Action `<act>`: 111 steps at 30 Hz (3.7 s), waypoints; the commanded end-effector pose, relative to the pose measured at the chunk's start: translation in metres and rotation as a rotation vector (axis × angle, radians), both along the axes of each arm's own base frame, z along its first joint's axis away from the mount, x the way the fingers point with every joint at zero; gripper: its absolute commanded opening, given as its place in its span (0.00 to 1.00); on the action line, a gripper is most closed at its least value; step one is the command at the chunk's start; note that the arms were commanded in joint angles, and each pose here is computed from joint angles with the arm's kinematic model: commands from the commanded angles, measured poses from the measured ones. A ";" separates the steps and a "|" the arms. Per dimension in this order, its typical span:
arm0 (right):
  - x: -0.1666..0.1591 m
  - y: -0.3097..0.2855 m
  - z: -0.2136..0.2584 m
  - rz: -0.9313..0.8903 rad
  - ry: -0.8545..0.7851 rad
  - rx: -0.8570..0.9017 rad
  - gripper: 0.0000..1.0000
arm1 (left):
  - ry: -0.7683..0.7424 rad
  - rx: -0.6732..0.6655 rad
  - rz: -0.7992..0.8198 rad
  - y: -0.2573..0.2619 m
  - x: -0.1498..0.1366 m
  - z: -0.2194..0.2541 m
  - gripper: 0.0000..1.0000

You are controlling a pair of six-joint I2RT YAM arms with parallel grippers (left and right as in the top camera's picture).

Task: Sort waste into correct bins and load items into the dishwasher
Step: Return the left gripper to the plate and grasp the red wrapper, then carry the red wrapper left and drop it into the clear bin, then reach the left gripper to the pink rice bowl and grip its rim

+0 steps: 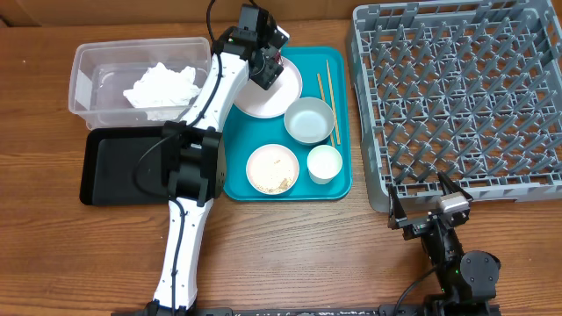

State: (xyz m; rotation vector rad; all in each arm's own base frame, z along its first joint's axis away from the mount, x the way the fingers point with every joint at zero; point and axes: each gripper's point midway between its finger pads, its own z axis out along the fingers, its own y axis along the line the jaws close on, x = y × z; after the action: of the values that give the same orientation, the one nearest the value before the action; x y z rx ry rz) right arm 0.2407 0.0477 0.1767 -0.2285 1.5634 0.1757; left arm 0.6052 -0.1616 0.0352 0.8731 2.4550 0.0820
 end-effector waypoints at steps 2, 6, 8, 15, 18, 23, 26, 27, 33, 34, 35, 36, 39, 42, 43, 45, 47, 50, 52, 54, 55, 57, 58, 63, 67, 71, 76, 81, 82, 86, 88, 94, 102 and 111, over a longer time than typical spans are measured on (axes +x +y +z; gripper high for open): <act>0.000 0.000 -0.002 0.001 -0.002 0.007 1.00 | 0.034 0.006 -0.018 -0.002 -0.006 -0.009 0.72; 0.000 0.000 -0.002 0.001 -0.002 0.007 1.00 | 0.058 0.006 -0.021 -0.001 -0.011 -0.014 0.59; 0.000 0.000 -0.002 0.001 -0.003 0.007 1.00 | 0.064 0.008 -0.023 -0.002 -0.013 -0.015 0.51; 0.000 0.000 -0.002 0.001 -0.003 0.007 1.00 | 0.064 0.008 -0.023 -0.003 -0.013 -0.015 0.48; 0.000 0.000 -0.002 0.001 -0.002 0.007 1.00 | 0.076 0.008 -0.025 -0.003 -0.016 -0.021 0.48; 0.000 0.000 -0.002 0.001 -0.003 0.007 1.00 | 0.111 0.011 -0.024 -0.003 -0.024 -0.033 0.04; 0.000 0.000 -0.002 0.001 -0.002 0.007 1.00 | 0.126 -0.026 0.051 -0.003 -0.026 -0.029 0.04; 0.000 0.000 -0.002 0.001 -0.002 0.007 1.00 | 0.126 -0.037 0.071 -0.002 -0.027 -0.024 0.04; 0.000 0.000 -0.002 0.001 -0.002 0.007 1.00 | 0.097 -0.151 0.211 -0.003 -0.034 0.058 0.04; 0.000 0.000 -0.002 0.001 -0.002 0.007 1.00 | 0.086 -0.168 0.231 -0.002 -0.038 0.081 0.04; 0.000 0.000 -0.002 0.001 -0.002 0.007 1.00 | 0.075 -0.184 0.249 0.000 -0.044 0.105 0.04; 0.000 0.000 -0.002 0.001 -0.002 0.007 1.00 | 0.059 -0.193 0.266 0.004 -0.051 0.128 0.04; 0.000 0.000 -0.002 0.001 -0.003 0.007 1.00 | -0.002 -0.208 0.326 0.025 -0.073 0.193 0.04; 0.000 0.000 -0.002 0.001 -0.002 0.007 1.00 | -0.072 -0.193 0.435 0.059 -0.085 0.232 0.04; 0.000 0.000 -0.002 0.001 -0.002 0.007 1.00 | -0.087 -0.181 0.481 0.074 -0.087 0.238 0.04; 0.000 0.000 -0.002 0.001 -0.002 0.006 1.00 | -0.082 -0.172 0.570 0.101 -0.089 0.238 0.04; 0.000 0.000 -0.002 0.001 -0.003 0.007 1.00 | -0.041 -0.177 0.657 0.124 -0.091 0.225 0.04; 0.000 0.000 -0.002 0.001 -0.003 0.007 1.00 | 0.032 -0.186 0.809 0.158 -0.095 0.195 0.04; 0.000 0.000 -0.002 0.001 -0.002 0.007 1.00 | 0.074 -0.195 0.914 0.180 -0.095 0.171 0.04; 0.000 0.000 -0.002 0.001 -0.003 0.007 1.00 | 0.107 -0.199 0.986 0.196 -0.094 0.147 0.05; 0.000 0.000 -0.002 0.001 -0.003 0.007 1.00 | 0.127 -0.201 1.026 0.203 -0.094 0.134 0.06; 0.000 0.000 -0.002 0.001 -0.003 0.007 1.00 | 0.169 -0.200 1.055 0.208 -0.094 0.113 0.12; 0.000 0.000 -0.002 0.001 -0.002 0.007 1.00 | 0.185 -0.201 1.044 0.208 -0.093 0.105 0.21; 0.000 0.000 -0.002 0.001 -0.002 0.007 1.00 | 0.222 -0.204 0.917 0.197 -0.083 0.087 0.67; 0.000 0.000 -0.002 0.001 -0.002 0.007 1.00 | 0.201 -0.223 0.880 0.193 -0.078 0.096 0.76; 0.000 0.000 -0.002 0.001 -0.002 0.007 1.00 | 0.213 -0.319 0.718 0.166 -0.078 0.121 0.74; 0.000 0.000 -0.002 0.001 -0.002 0.007 1.00 | 0.164 -0.365 0.560 0.134 -0.097 0.178 0.75; 0.000 0.000 -0.002 0.001 -0.003 0.007 1.00 | 0.094 -0.356 0.435 0.100 -0.132 0.238 0.79; 0.000 0.000 -0.002 0.001 -0.003 0.007 1.00 | 0.085 -0.358 0.415 0.092 -0.140 0.248 0.80; 0.000 0.000 -0.002 0.001 -0.002 0.007 1.00 | 0.072 -0.359 0.328 0.058 -0.171 0.274 0.87; 0.000 0.000 -0.002 0.001 -0.002 0.007 1.00 | 0.074 -0.343 0.299 0.044 -0.181 0.278 0.94; 0.000 0.000 -0.002 0.001 -0.002 0.007 1.00 | 0.122 -0.298 0.222 0.008 -0.197 0.267 0.98; 0.000 0.000 -0.002 0.001 -0.003 0.007 1.00 | 0.174 -0.254 0.156 -0.027 -0.199 0.242 0.98; 0.000 0.000 -0.002 0.001 -0.003 0.007 1.00 | 0.191 -0.219 0.157 -0.036 -0.184 0.217 1.00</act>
State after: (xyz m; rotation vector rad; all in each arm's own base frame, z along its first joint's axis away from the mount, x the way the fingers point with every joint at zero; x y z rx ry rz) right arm 0.2407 0.0478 0.1766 -0.2288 1.5637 0.1760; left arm 0.4145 -0.1961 0.2647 0.5890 2.6335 -0.2503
